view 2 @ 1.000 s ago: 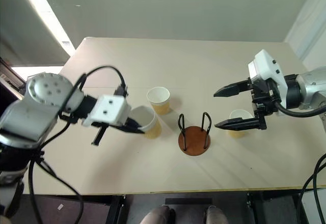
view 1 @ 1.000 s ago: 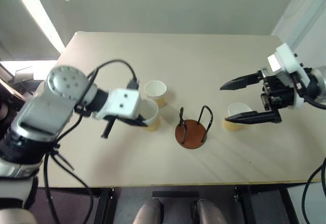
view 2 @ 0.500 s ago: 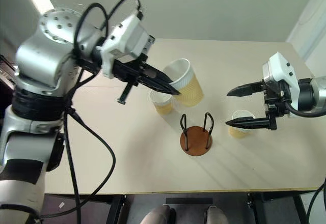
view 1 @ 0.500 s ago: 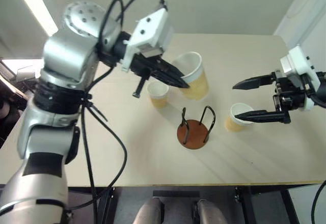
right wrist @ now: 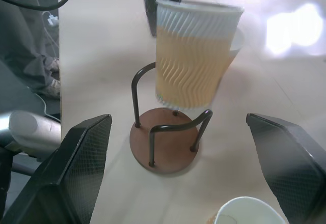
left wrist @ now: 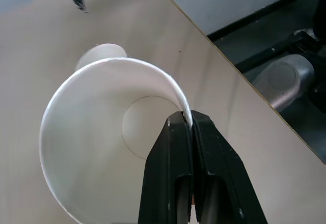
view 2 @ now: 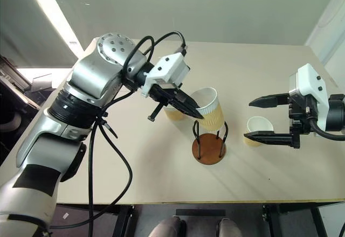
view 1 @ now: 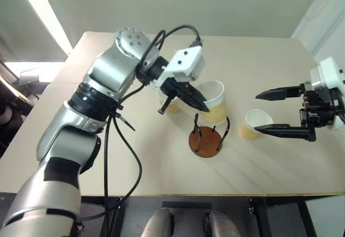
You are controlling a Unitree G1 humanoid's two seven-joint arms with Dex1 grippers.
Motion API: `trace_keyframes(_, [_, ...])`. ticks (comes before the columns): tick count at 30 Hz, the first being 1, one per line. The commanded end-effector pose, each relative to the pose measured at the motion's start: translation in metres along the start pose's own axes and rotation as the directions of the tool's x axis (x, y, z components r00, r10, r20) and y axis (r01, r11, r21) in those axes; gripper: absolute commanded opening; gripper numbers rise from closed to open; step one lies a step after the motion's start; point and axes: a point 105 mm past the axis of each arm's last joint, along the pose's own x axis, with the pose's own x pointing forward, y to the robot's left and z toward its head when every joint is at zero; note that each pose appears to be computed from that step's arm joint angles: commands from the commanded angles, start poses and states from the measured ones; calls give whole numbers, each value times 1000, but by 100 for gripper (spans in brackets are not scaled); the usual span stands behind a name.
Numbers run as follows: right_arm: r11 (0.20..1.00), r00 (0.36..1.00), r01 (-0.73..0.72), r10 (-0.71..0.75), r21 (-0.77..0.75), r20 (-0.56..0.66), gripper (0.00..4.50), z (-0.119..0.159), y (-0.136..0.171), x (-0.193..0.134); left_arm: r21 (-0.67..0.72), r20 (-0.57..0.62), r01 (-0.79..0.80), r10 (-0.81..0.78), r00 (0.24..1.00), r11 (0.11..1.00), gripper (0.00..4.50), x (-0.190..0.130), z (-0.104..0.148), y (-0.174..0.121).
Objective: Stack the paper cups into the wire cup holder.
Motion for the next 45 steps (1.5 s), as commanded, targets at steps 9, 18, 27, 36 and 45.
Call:
trace_keyframes(9, [997,999,42,-41,-62,10,440,9,-1,-3,65,-63,97,-93,994,993,3,10,-2,-13])
trace_keyframes(18, [998,999,36,-38,-54,-32,440,2,-5,-3,54,-2,74,-74,997,996,127,11,7,-9])
trace_keyframes(27, [997,990,39,-47,-69,-132,440,-13,-11,-6,63,-17,40,-39,999,997,448,3,7,-9])
trace_keyframes(36, [993,946,35,-68,-110,-317,440,-43,-17,-2,-135,177,-223,245,953,965,448,-66,21,-8])
trace_keyframes(45, [991,857,-2,-67,-134,-511,440,-89,-28,4,-307,138,-350,406,904,885,448,-111,1,-48])
